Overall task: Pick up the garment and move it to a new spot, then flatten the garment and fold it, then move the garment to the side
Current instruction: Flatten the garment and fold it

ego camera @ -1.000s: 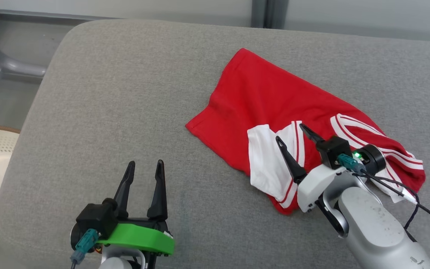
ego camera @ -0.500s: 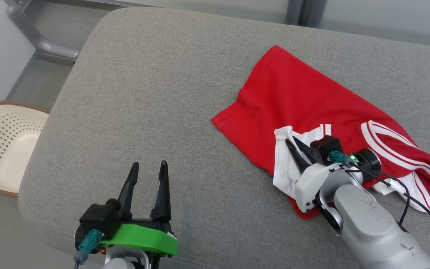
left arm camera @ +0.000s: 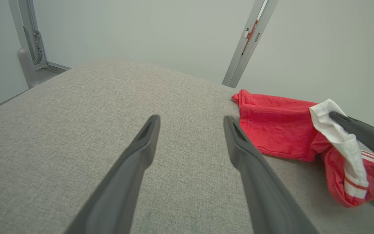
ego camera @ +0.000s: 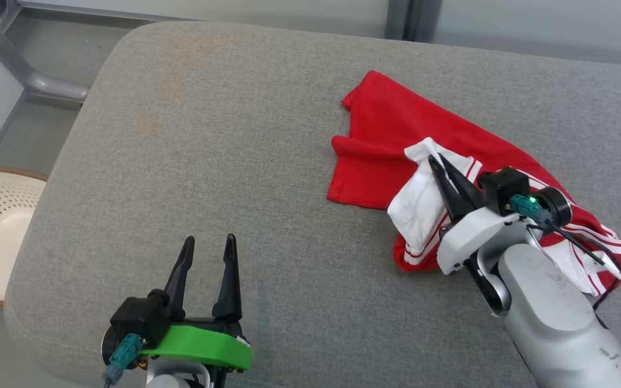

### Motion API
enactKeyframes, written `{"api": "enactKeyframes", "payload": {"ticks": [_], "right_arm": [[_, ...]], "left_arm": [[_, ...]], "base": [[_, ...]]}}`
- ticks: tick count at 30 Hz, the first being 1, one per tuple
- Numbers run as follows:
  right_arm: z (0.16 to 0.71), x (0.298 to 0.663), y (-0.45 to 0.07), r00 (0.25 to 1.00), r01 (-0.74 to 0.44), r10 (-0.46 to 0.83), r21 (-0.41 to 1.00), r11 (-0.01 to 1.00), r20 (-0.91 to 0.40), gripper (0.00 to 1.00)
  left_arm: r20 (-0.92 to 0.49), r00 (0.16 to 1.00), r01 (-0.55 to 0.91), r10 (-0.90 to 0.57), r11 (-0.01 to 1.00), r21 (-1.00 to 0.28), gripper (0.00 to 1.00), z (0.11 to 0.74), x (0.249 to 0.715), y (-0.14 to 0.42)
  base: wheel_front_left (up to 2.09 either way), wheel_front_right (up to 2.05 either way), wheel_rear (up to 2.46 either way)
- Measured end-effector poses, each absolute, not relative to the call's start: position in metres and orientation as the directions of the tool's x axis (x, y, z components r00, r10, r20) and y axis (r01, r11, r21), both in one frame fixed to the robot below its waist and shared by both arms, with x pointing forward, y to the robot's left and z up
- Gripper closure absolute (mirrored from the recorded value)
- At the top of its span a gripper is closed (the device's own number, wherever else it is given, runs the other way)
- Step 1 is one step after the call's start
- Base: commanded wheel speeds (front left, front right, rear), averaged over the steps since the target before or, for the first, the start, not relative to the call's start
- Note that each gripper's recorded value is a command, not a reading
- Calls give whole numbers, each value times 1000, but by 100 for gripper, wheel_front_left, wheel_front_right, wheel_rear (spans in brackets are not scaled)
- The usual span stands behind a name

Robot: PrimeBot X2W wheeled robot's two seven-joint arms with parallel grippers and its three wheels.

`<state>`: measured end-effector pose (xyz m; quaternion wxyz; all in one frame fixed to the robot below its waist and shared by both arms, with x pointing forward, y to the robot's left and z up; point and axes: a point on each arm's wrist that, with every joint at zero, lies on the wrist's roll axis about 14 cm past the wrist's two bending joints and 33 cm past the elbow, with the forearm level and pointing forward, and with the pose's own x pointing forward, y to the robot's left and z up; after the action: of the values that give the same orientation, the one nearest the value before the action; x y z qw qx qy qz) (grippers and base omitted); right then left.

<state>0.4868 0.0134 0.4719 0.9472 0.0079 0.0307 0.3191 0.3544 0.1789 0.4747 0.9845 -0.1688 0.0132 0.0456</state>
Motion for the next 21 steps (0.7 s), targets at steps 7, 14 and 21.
{"api": "enactKeyframes", "payload": {"ticks": [7, 14, 21], "right_arm": [[484, 463, -36, 879, -477, 476, 83, 875, 31, 100], [461, 431, -93, 954, -290, 299, 172, 941, -22, 79], [451, 415, -145, 989, -124, 139, 209, 970, -59, 0]], "left_arm": [[-36, 998, -53, 43, 942, -331, 0, 474, 361, 168], [-32, 999, 10, -21, 948, -317, 0, 472, 372, 151], [-36, 996, 65, -80, 946, -316, 0, 468, 382, 134]], "base": [[0, 0, 0], [0, 0, 0], [0, 0, 0]]}}
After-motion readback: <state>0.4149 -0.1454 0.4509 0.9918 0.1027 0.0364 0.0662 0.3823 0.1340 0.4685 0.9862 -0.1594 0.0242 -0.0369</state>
